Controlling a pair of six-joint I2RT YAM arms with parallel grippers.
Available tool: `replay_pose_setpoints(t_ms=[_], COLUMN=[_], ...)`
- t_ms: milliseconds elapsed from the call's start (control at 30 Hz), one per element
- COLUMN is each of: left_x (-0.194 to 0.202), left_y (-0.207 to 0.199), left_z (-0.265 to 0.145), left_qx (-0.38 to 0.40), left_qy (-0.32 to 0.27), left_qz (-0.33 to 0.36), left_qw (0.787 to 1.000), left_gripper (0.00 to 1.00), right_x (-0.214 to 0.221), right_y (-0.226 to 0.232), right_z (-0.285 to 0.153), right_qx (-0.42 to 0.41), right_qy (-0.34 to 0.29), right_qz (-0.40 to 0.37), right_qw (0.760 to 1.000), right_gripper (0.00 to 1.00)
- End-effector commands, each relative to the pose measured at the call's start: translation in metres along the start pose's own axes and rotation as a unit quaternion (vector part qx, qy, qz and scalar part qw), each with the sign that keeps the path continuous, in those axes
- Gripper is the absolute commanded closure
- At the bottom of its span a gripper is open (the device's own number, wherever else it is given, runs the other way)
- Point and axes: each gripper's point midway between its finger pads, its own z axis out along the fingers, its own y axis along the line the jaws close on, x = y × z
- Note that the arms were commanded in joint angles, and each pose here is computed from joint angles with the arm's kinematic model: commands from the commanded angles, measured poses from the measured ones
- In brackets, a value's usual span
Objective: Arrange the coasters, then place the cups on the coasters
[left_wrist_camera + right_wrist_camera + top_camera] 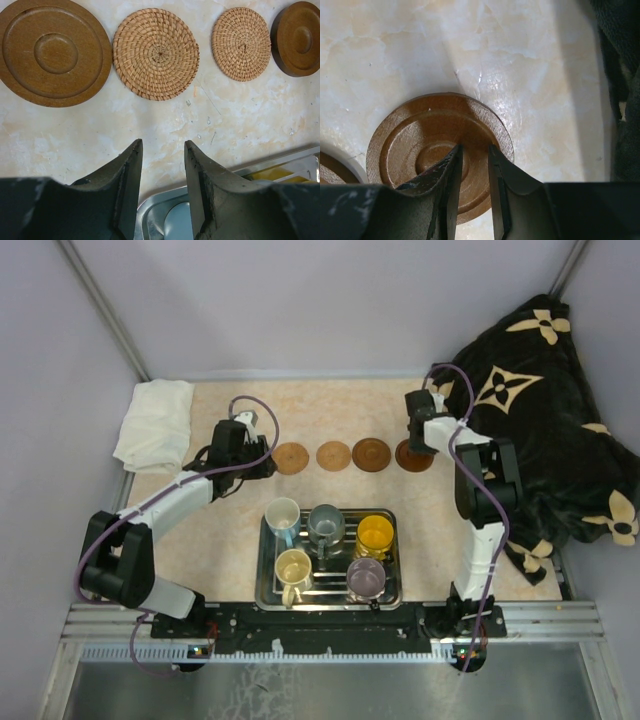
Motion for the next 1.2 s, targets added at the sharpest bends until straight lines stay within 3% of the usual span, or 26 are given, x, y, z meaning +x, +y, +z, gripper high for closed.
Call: replay_pose_setpoints(t_ms=[0, 333, 700, 1000, 1167], left_x=[0.001, 0.002, -0.013, -0.023, -0.029], left_y=[0.003, 0.006, 0.013, 0.053, 0.078], left_z=[0.003, 0.005, 0.011, 0.028, 0.044], left_qx=[-0.006, -0.012, -0.039, -0.092, -0.105], left_qy=[-0.002, 0.0, -0.019, -0.03, -0.031], left_qz=[0.009, 0.012, 0.01, -0.014, -0.041], left_qw=[1.0, 1.0, 0.999, 0.995, 0.993], left_gripper=[0.54, 0.54, 0.54, 0.51, 0.51], right_x=[0.005, 0.003, -0.05, -0.069, -0.077], right_y=[0.002, -0.002, 0.004, 0.01, 0.012], right_z=[0.012, 0.0, -0.057, -0.1, -0.147], right_qx=[0.004, -0.002, -0.05, -0.088, -0.11], right_qy=[0.015, 0.005, -0.078, -0.116, -0.172], right_qz=[0.01, 0.013, 0.02, 0.022, 0.012], right_qw=[1.0, 1.0, 0.995, 0.989, 0.979], right_gripper=[0.72, 0.72, 0.7, 0.69, 0.7])
